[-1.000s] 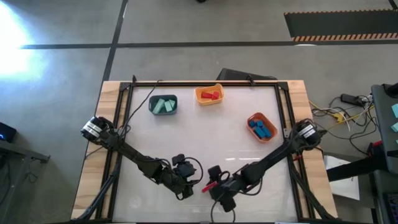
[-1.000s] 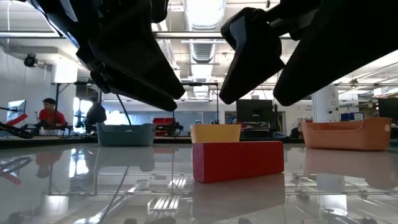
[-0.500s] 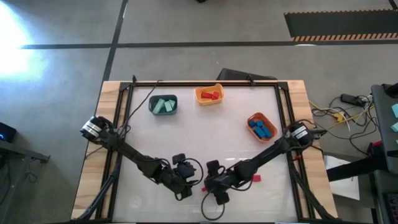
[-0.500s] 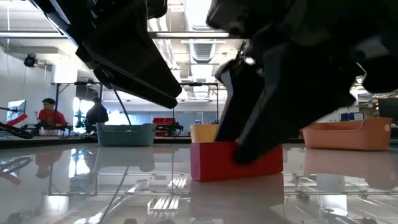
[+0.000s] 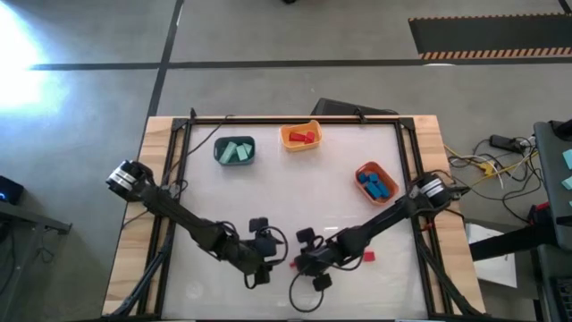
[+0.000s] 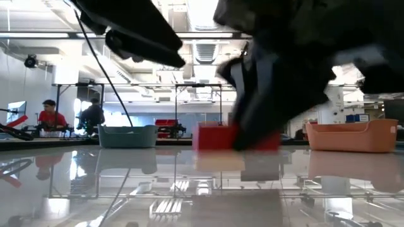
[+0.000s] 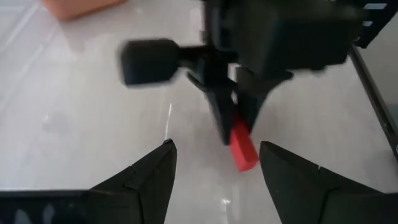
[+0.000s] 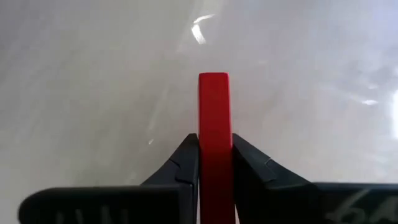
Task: Sort & place blocks by color
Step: Put the orange block into the yellow bin
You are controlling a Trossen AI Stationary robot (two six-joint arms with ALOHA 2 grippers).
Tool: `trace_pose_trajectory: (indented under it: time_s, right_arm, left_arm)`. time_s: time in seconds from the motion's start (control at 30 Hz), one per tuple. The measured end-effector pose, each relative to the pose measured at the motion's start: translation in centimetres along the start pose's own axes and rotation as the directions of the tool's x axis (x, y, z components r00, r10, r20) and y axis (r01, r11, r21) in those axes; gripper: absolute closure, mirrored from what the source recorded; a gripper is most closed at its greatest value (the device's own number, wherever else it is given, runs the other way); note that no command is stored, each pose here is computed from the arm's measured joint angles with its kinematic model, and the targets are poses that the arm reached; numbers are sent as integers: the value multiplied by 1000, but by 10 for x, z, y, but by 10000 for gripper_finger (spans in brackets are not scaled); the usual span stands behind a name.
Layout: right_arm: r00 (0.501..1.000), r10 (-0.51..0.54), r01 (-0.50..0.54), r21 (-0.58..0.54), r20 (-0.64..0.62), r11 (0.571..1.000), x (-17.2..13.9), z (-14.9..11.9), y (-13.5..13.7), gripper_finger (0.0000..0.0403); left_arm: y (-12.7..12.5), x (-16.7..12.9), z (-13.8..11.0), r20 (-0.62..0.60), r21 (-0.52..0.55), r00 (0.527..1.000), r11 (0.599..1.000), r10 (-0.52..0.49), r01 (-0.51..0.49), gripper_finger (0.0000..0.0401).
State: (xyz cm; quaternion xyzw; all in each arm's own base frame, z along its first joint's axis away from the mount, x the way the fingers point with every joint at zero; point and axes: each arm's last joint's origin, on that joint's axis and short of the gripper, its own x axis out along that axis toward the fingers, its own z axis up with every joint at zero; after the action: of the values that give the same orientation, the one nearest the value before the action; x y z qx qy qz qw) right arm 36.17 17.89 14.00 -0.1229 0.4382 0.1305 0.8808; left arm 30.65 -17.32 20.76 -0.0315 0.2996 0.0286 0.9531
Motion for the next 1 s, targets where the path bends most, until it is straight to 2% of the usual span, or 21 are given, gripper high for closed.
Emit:
trace_pose_trajectory:
  time_s: [0.23, 0.33, 0.47, 0.6, 0.7, 0.83, 1.0]
  right_arm:
    - [985, -99, 100, -7, 140, 995, -36, -5, -15, 359]
    - [951, -126, 129, 7, 281, 992, -50, -8, -20, 359]
    - [870, -140, 159, 1, 472, 987, -69, -14, -24, 359]
    - [736, -162, 203, 14, 657, 979, -89, -14, -29, 359]
    - [644, -202, 247, 49, 738, 968, -98, -12, -35, 359]
    - [599, -229, 282, 66, 767, 957, -100, -10, -43, 359]
    - [591, -259, 280, 106, 764, 954, -100, -9, -53, 359]
  left_arm:
    - [5, -17, 12, 52, 105, 999, 994, -1, -4, 186]
    - [9, -26, 16, 84, 157, 996, 987, 13, -26, 186]
    - [14, -35, 20, 123, 211, 992, 975, 41, -67, 186]
    - [17, -42, 27, 233, 222, 972, 972, 23, -77, 186]
    - [19, -41, 27, 341, 218, 940, 973, 1, -80, 186]
    - [26, -36, 25, 445, 174, 896, 980, 6, -93, 186]
    - [36, -30, 24, 533, 100, 845, 990, 27, -95, 186]
